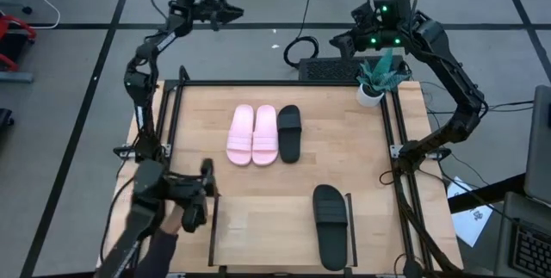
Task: Pick and place slides into the shelf
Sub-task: Put the black slipper on the shelf
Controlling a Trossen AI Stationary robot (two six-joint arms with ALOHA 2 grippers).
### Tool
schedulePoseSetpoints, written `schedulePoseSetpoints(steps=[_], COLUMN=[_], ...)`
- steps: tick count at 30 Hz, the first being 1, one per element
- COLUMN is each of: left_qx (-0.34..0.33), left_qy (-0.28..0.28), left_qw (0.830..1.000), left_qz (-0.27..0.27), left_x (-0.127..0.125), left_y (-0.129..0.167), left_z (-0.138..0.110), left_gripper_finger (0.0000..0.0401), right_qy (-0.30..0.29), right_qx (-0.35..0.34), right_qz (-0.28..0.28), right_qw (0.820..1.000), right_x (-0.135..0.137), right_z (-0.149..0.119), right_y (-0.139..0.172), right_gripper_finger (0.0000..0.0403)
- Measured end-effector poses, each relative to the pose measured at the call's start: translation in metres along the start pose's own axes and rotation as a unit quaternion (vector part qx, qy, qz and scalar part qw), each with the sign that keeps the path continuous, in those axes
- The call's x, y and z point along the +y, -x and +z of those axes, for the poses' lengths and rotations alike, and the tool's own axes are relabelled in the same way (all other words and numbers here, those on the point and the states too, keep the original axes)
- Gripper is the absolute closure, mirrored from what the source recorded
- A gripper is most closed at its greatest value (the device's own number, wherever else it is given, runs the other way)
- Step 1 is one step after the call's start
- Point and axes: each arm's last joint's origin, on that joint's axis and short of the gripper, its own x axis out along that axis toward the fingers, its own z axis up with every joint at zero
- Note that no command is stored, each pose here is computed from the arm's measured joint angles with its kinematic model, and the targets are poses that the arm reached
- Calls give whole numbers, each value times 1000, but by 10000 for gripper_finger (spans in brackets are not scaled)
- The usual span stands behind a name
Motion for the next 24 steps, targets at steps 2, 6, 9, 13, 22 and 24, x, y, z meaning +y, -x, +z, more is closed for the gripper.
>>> schedulePoseSetpoints(steps=[2, 6, 9, 13, 22, 24], left_qx=[7, 61, 76, 80, 80, 88], left_qy=[40, 181, 245, 233, 304, 319], left_qw=[997, 973, 957, 957, 941, 935], left_qz=[-59, -132, -137, -151, -124, -126], left_x=[1, 5, 1, -10, -24, -26], left_y=[-10, -31, -50, -75, -117, -124], left_z=[4, 15, 23, 32, 20, 16], left_gripper_finger=[288, 288, 288, 288, 288, 288], right_qy=[-7, -13, -14, -12, 9, 10], right_qx=[0, -2, -1, -1, 6, 14], right_qz=[-3, -5, -5, -3, -4, -6], right_qw=[1000, 1000, 1000, 1000, 1000, 1000], right_x=[-2, -4, -4, -4, -4, -4], right_z=[0, 1, 1, 1, -1, -2], right_y=[0, 1, 1, 1, 1, 1], right_gripper_finger=[293, 293, 293, 293, 293, 293])
